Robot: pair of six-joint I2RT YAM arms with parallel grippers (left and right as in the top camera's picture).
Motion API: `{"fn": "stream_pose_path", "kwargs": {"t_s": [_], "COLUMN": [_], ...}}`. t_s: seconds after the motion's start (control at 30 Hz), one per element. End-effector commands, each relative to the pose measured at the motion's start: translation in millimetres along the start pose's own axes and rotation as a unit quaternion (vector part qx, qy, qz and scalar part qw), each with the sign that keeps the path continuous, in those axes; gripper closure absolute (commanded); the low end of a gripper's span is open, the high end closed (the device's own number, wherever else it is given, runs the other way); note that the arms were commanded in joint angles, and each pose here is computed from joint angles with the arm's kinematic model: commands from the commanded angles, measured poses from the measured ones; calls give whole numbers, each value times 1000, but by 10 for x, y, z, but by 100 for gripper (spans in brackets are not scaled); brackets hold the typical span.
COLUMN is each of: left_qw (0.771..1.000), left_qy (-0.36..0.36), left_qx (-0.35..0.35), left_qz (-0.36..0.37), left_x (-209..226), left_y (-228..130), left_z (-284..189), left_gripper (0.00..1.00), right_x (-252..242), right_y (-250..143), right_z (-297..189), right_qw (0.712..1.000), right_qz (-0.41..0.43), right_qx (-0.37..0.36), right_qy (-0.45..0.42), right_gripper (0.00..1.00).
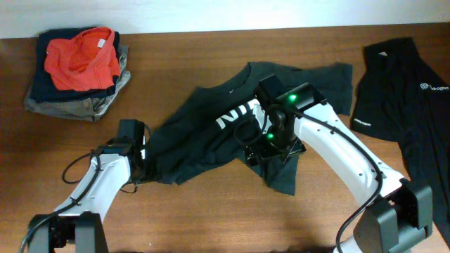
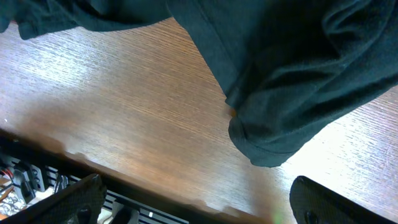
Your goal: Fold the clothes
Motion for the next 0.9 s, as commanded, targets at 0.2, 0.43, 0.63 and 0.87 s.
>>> {"fn": "stream_pose_path", "kwargs": {"t_s": [0.2,0.43,0.63,0.87], "left_qw": [999,998,999,999], "left_qy": [8,8,8,8], "left_qx": [37,55,48,47], "left_qz": [-15,-9,-10,-10], "left_x": [74,62,62,63], "left_y": [-31,-60,-29,-25], "left_z": [197,313,316,316], "left_gripper": [27,38,75,92], "right_x": [-20,-6,257,454], "right_y": [-21,-5,3,66], "right_z": [43,170,243,468], "right_qw": [1000,1000,998,999], "right_qz": [-7,-13,-49,21], "right_qx": [-6,-11,-31,-44], "right_qy": [-2,2,13,2], "right_gripper": [1,1,1,1]}}
Point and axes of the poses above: each gripper's point midway between its finger pads, its own z axis out along the fingers, its own x axis along the line the jaws close on, y = z × x, the point moved 3 cm from there along -z, back along the fingers, and after that the axes turned 11 degrees about z, right-handed, at the moved point
